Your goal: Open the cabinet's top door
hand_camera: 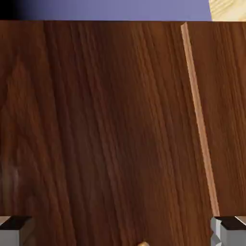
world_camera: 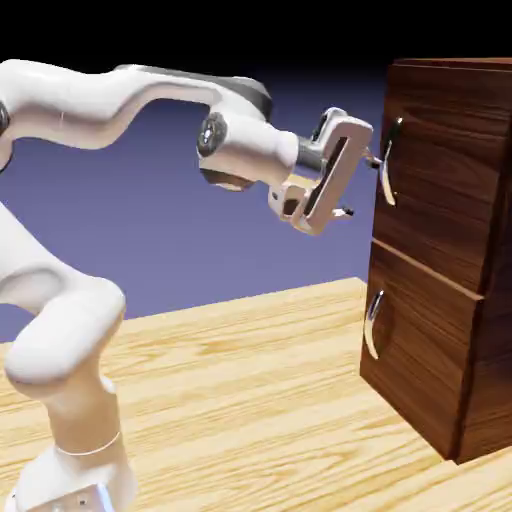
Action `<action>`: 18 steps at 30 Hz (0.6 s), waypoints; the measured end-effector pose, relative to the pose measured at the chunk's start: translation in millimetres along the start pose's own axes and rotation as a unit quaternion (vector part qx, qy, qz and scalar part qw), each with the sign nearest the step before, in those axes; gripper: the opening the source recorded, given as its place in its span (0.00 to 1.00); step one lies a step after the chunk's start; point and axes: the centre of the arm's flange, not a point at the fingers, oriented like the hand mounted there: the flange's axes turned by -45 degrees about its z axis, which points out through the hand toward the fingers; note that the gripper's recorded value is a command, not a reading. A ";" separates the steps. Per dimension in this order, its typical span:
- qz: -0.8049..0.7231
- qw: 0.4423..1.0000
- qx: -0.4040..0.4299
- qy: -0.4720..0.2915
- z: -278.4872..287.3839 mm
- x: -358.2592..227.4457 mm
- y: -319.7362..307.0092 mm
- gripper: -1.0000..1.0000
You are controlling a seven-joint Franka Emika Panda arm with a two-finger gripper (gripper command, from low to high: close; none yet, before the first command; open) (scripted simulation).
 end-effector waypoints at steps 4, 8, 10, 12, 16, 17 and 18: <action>0.094 0.995 0.024 -0.010 2.9 -8.8 0.8 0.50; 0.186 0.981 0.047 -0.024 7.7 -18.9 3.1 0.50; 0.232 0.971 0.058 -0.032 10.8 -24.4 4.8 0.50; 0.276 0.958 0.068 -0.041 14.4 -30.2 6.8 0.50; 0.363 0.926 0.086 -0.060 22.9 -42.4 11.6 0.50; 0.385 0.916 0.090 -0.065 25.4 -45.6 12.9 0.50; 0.406 0.906 0.094 -0.071 27.9 -48.9 14.3 0.50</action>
